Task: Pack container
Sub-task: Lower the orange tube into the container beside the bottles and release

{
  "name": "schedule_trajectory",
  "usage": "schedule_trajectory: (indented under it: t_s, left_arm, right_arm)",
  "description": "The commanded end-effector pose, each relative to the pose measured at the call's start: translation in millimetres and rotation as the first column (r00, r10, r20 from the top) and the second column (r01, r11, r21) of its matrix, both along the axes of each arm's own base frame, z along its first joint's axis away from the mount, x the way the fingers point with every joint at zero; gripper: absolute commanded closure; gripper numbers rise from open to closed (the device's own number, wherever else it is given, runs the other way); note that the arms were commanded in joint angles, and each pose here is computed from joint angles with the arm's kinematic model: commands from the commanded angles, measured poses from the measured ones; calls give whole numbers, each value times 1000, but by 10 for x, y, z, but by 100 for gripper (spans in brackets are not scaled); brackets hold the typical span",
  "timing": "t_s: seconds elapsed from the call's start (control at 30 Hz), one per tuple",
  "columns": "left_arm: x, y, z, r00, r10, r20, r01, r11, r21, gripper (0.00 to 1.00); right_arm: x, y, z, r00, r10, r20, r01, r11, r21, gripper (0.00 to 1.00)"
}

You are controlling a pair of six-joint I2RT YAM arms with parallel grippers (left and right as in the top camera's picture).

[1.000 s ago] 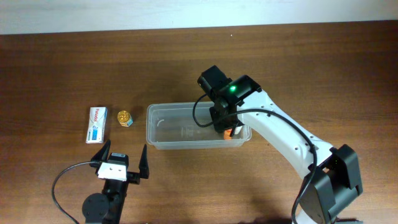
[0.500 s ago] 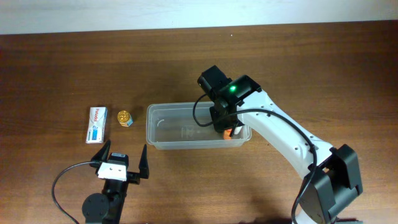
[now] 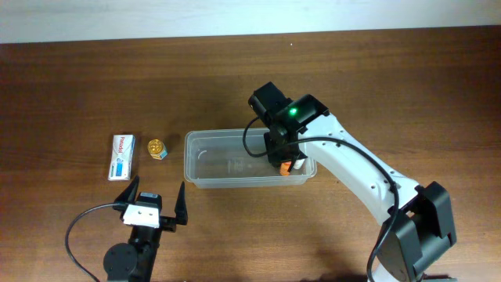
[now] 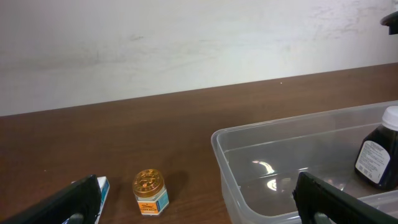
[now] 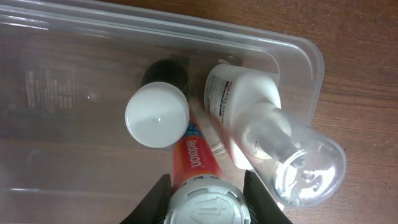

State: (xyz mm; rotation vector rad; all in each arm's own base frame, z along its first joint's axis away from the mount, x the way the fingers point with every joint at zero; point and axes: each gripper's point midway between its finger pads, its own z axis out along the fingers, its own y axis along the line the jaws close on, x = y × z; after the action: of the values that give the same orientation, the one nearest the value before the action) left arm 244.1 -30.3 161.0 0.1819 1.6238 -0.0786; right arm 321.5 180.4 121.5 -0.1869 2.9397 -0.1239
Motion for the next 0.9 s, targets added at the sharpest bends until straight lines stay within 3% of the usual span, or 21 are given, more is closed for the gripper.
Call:
schedule_trajectory:
  t_s: [0.0,0.43,0.67,0.87]
  left_arm:
    - [1,14,-18,1000,6,-2,-6,1000,16,1]
    - [1,14,-18,1000,6,-2,-6,1000,16,1]
    - [0,14,-18,1000,5,-2,-5,1000,16,0]
    - [0,14,-18,1000,5,-2,-5,1000,16,1]
  right_arm:
    - [-29,-44,-94,1000,-29,-3,29,999,-29,76]
    - [-69,-67,-280,999,-31,-14,31,999,-33,75]
    - [-53,-52,-249,999,-31,-8,31,999,-28,58]
    - [-14,-27,-127,1000,-29,4,29,999,-20,56]
